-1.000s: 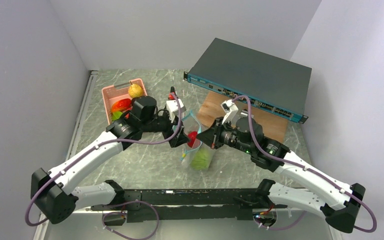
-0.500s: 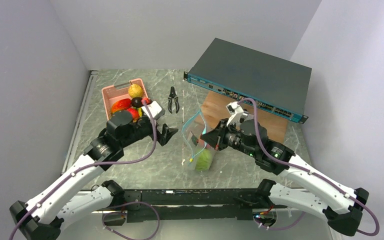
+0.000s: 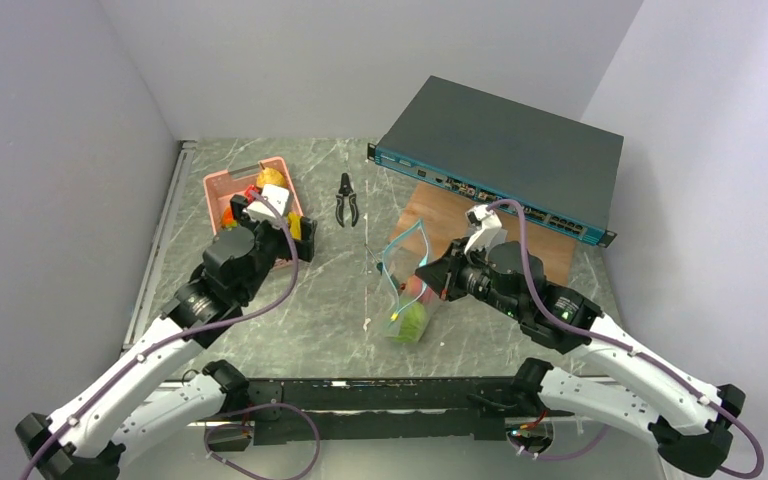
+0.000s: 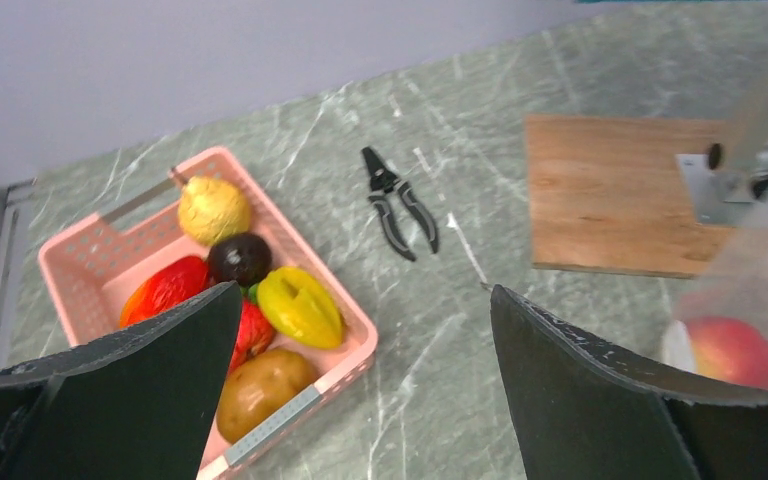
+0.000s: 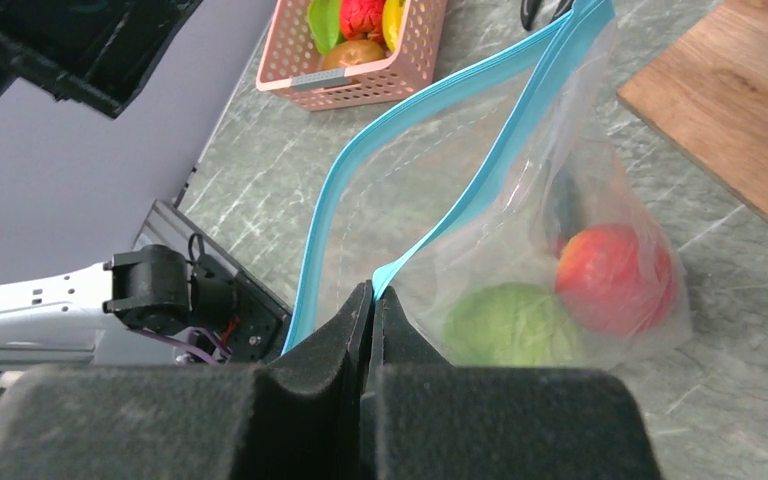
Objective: Place the food in the zip-top bag and seal the zipper
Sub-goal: Pick up the fake fruit from the bin.
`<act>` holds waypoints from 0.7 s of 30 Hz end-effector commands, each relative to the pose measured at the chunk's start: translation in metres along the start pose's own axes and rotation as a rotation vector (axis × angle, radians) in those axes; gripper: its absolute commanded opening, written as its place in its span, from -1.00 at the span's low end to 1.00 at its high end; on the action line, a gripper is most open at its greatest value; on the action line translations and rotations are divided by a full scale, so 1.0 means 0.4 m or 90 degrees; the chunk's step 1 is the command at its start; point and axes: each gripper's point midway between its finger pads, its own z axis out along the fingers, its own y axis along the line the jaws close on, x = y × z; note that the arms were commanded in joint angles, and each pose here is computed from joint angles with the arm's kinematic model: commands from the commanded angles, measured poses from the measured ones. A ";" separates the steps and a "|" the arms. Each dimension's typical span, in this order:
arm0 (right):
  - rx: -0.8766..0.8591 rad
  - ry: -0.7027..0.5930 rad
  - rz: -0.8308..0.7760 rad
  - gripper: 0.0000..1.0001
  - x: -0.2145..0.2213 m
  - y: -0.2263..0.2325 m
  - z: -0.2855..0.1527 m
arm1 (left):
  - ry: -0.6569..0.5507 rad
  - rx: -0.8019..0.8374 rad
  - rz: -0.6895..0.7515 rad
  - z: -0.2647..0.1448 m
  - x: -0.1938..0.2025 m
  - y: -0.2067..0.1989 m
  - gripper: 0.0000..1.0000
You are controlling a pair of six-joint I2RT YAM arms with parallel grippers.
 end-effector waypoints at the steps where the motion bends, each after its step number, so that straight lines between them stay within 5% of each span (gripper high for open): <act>1: 0.000 -0.060 -0.013 -1.00 -0.072 0.016 -0.040 | 0.024 -0.124 -0.043 0.024 0.011 0.073 0.99; 12: 0.005 -0.040 -0.018 -1.00 -0.058 0.013 -0.033 | 0.134 -0.275 -0.196 0.088 0.129 0.292 0.99; 21: 0.001 -0.032 -0.025 -1.00 -0.053 0.016 -0.024 | 0.351 -0.380 -0.350 0.140 0.343 0.422 0.98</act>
